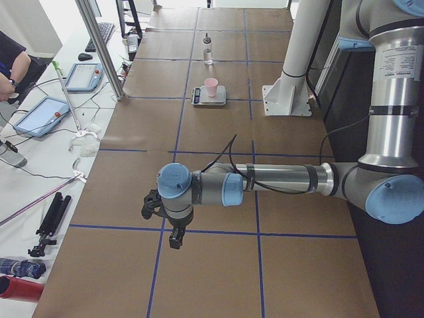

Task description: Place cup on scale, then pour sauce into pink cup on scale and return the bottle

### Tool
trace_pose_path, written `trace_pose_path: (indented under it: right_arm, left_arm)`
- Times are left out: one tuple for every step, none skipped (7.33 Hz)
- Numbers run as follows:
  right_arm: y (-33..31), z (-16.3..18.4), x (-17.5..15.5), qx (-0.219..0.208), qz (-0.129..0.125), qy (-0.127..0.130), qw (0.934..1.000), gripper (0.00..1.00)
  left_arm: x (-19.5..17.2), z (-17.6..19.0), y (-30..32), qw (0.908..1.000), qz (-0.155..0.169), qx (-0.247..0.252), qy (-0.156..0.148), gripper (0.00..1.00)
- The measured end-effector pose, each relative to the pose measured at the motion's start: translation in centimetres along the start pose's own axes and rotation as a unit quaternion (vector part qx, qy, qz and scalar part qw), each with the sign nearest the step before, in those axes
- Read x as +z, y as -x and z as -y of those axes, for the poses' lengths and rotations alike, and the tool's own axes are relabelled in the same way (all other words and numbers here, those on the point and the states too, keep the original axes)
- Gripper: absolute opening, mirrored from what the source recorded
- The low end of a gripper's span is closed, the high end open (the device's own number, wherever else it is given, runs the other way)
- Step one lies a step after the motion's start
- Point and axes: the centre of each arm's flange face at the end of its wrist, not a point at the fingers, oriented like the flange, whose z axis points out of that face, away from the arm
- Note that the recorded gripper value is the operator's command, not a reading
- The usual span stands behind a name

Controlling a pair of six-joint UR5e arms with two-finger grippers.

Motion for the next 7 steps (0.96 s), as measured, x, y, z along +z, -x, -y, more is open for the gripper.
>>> trace_pose_path:
  right_arm:
    - [0.0,0.0,0.0,0.0,0.0,0.0,1.0,1.0]
    - [0.0,0.0,0.0,0.0,0.0,0.0,1.0,1.0]
    - [0.0,0.0,0.0,0.0,0.0,0.0,1.0,1.0]
    - [-0.01,-0.01,0.0,0.0,0.0,0.0,1.0,1.0]
    - [-0.07,-0.04,0.04,0.0,-0.001,0.0,1.0,1.0]
    - [-0.16,-0.06,0.07,0.0,-0.004,0.0,1.0,1.0]
    - [-0.21,-0.04,0.07,0.0,-0.006,0.0,1.0,1.0]
  left_arm:
    - [-0.02,0.04,-0.12,1.0,-0.005,-0.003,-0.001,1.0]
    - [-0.06,0.08,-0.18,1.0,-0.007,-0.005,-0.002,1.0]
    - [-0.09,0.12,-0.22,1.0,-0.007,-0.005,-0.003,1.0]
    - [-0.11,0.13,-0.24,1.0,-0.008,-0.005,-0.003,1.0]
    - [-0.11,0.14,-0.23,1.0,-0.008,-0.005,-0.003,1.0]
    - [-0.1,0.13,-0.22,1.0,-0.007,-0.005,-0.002,1.0]
    - [-0.09,0.13,-0.21,1.0,-0.007,-0.006,-0.002,1.0]
